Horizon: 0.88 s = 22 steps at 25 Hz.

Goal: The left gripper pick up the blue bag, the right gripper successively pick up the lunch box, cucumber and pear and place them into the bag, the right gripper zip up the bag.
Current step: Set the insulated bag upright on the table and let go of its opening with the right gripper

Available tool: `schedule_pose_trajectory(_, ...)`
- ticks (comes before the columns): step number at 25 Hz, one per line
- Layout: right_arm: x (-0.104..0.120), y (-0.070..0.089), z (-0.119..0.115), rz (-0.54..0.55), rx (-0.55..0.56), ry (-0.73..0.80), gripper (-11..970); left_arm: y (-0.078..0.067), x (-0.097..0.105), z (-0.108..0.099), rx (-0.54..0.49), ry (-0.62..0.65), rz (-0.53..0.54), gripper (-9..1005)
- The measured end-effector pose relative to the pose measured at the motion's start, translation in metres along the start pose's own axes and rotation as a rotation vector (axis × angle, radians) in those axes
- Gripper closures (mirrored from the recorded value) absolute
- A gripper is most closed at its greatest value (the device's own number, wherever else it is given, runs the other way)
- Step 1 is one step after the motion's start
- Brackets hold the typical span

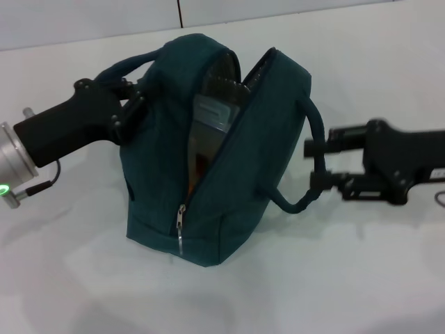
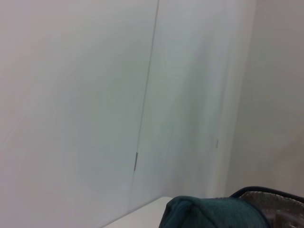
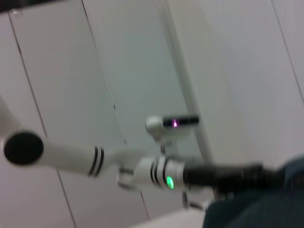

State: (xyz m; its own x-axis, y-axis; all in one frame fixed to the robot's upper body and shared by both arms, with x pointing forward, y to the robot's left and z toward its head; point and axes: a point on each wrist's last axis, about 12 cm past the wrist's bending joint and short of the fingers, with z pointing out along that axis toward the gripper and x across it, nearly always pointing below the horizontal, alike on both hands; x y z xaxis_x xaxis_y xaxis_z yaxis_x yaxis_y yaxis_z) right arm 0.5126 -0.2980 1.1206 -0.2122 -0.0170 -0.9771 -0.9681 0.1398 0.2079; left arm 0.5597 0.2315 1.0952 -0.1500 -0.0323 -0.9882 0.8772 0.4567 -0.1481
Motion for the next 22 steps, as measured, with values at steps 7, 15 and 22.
schedule_pose_trajectory(7, 0.02, -0.005, 0.031, 0.016, -0.01, 0.138, 557, 0.0, 0.001, 0.004, 0.007, 0.0, -0.007, 945)
schedule_pose_trajectory(15, 0.023, -0.008, 0.047, 0.017, -0.044, 0.193, 608, 0.0, 0.001, 0.004, 0.007, 0.0, -0.007, 946)
schedule_pose_trajectory(22, 0.024, -0.009, 0.041, 0.005, 0.024, 0.138, 729, 0.0, 0.002, 0.004, 0.003, 0.002, -0.001, 946)
